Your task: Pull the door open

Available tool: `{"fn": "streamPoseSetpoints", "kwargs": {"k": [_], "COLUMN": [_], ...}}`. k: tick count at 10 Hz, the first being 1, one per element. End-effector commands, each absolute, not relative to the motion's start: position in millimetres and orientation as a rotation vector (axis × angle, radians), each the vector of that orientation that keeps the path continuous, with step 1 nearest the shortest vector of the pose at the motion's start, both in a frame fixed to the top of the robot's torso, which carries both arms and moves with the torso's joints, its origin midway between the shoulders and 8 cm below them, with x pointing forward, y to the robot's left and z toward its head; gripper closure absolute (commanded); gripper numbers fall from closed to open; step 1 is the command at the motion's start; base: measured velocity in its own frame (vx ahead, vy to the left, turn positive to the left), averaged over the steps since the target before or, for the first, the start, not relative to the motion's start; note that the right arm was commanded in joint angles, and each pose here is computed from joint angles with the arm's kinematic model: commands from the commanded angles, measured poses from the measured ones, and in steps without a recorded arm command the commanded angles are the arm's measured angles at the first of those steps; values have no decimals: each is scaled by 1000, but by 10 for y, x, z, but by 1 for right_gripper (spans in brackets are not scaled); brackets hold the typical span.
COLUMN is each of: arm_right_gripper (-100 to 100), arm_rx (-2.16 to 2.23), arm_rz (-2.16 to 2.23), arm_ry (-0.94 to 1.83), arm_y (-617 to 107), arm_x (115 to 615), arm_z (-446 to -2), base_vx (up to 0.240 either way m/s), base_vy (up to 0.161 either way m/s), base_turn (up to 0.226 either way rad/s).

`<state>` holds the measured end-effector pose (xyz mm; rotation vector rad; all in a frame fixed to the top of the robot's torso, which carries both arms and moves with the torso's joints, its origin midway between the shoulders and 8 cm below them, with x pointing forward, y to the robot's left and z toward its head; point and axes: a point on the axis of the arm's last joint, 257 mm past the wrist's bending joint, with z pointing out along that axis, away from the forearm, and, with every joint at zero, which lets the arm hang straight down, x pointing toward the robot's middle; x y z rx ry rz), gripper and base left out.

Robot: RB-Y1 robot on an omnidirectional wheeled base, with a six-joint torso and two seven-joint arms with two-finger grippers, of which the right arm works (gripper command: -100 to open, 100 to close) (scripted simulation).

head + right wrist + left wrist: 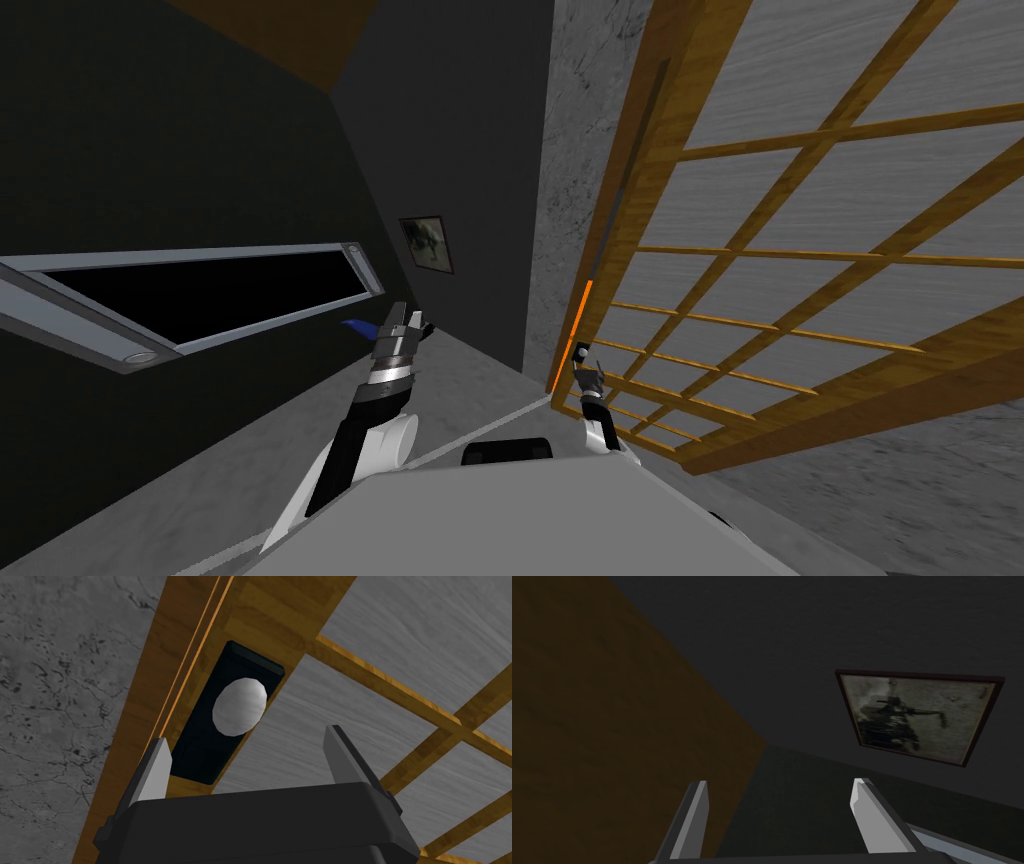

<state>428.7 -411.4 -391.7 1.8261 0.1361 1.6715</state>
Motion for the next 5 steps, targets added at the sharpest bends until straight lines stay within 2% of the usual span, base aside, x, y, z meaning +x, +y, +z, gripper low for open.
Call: {"fn": "streamPoseSetpoints", "kwargs": {"k": [1, 5], "arm_right_gripper": [-100, -100], "arm_rx": [1849, 1883], "arm_rz": [1711, 1774], "arm_ry": [67, -42], "arm_y": [-4101, -4081], "arm_x": [4283, 4279], "arm_z": [-3925, -3936], "base_vx": [-50, -42], "base_vy": [-19, -7], "base_turn": [62, 36]}}
